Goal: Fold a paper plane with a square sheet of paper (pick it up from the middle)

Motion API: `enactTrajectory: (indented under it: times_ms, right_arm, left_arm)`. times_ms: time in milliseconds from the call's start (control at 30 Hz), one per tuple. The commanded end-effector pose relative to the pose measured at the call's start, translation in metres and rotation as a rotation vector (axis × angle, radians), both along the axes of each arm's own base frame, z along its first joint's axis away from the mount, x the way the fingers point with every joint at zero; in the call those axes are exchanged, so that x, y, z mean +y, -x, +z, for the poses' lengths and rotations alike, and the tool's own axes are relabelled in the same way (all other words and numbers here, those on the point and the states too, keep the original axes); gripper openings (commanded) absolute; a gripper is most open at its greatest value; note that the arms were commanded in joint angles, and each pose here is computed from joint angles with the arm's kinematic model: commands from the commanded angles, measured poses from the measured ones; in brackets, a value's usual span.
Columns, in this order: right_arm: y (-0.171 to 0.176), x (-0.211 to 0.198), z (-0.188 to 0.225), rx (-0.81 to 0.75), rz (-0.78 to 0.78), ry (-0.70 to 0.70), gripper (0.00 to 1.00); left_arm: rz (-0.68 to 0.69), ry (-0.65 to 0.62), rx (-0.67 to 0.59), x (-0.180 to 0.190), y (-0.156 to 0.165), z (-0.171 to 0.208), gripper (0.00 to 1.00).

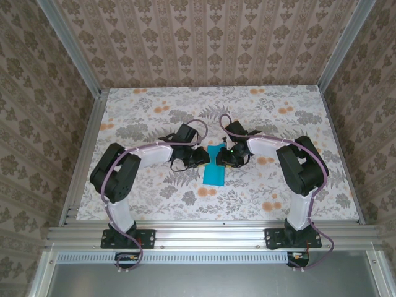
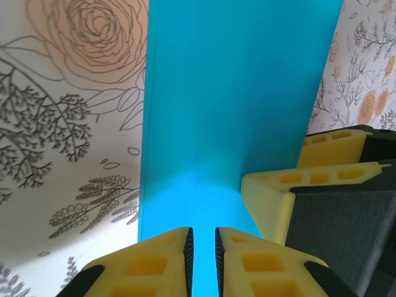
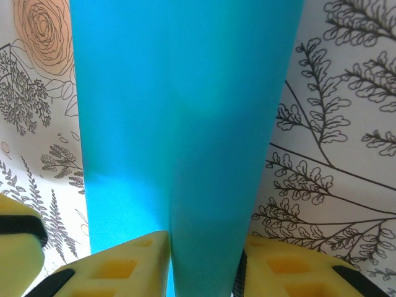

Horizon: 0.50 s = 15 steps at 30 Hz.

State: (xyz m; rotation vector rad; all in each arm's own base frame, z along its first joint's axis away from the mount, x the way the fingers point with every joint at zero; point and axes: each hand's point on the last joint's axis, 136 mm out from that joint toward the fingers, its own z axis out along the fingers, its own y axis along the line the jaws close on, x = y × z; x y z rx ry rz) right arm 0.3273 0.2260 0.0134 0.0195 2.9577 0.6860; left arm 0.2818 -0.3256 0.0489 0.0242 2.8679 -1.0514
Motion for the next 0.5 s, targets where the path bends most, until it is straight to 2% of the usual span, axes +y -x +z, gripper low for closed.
enactTrajectory:
  times_ms: [0,467]
  right_arm:
    - [0.013,-0.027,-0.045,0.073,-0.027,0.147,0.34]
    - [0.013,-0.026,-0.046,0.077,-0.025,0.140,0.34]
  left_arm:
    - [-0.025,0.017,0.010,-0.010,0.000,0.000,0.18]
    - [-0.035,-0.072,0.067,-0.006,0.005,-0.029,0.12]
